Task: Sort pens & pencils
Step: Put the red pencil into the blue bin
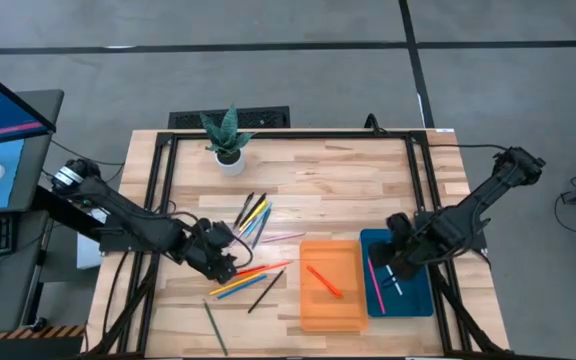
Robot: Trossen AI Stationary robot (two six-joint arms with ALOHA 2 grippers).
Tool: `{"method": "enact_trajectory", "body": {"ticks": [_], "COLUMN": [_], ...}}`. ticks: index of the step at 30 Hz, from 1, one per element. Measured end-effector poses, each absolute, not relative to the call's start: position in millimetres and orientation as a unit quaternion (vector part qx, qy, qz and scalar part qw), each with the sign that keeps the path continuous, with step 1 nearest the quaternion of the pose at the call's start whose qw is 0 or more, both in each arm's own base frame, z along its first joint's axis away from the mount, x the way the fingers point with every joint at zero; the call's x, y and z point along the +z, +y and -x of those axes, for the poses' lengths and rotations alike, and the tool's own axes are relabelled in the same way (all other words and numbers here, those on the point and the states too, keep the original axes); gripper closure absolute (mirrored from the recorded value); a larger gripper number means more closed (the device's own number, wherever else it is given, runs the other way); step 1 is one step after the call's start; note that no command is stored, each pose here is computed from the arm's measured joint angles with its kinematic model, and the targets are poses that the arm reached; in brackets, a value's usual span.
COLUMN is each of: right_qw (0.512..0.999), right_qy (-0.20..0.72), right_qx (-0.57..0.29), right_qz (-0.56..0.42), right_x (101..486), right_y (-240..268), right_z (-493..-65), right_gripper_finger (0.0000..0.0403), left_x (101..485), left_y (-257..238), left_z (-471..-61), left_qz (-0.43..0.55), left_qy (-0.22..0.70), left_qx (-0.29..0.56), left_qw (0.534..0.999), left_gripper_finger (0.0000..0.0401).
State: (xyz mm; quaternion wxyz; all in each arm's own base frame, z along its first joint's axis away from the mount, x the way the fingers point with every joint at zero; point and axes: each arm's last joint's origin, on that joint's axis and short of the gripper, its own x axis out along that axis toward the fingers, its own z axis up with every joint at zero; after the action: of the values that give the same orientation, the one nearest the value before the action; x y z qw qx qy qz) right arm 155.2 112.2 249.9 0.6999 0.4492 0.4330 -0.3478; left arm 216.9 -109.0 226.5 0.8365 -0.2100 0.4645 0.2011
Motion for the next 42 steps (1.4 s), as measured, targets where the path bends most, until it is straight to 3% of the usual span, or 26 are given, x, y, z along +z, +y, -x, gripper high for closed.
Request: {"method": "enact_trajectory", "body": {"ticks": [5, 10, 22, 28, 33, 42], "right_qw": [0.721, 0.764, 0.912, 0.964, 0.978, 0.978], "right_qy": [0.418, 0.384, 0.291, 0.177, 0.127, 0.146], "right_qx": [-0.326, -0.305, -0.205, -0.115, -0.084, -0.067], "right_qz": [-0.446, -0.419, -0.206, -0.162, -0.143, -0.133], "right_x": [263.7, 282.5, 367.1, 406.1, 416.8, 413.8], "right_y": [114.5, 111.9, 56.2, 20.9, 1.6, -7.5], "right_z": [-159.7, -166.4, -211.4, -235.4, -241.8, -241.2], "right_gripper_finger": [0.0197, 0.0202, 0.0202, 0.0202, 0.0206, 0.0205], "left_x": [195.8, 176.4, 183.8, 185.4, 187.0, 188.7], "left_y": [-118.7, -128.7, -151.2, -152.8, -153.0, -152.3], "left_z": [-229.5, -239.6, -252.5, -255.1, -257.5, -259.6], "left_qz": [0.173, 0.204, 0.397, 0.454, 0.483, 0.497], "left_qy": [0.522, 0.547, 0.444, 0.421, 0.392, 0.360], "left_qx": [0.200, 0.188, 0.200, 0.216, 0.230, 0.244], "left_qw": [0.811, 0.790, 0.778, 0.755, 0.748, 0.751], "left_gripper_finger": [0.0193, 0.0193, 0.0193, 0.0193, 0.0193, 0.0193]}}
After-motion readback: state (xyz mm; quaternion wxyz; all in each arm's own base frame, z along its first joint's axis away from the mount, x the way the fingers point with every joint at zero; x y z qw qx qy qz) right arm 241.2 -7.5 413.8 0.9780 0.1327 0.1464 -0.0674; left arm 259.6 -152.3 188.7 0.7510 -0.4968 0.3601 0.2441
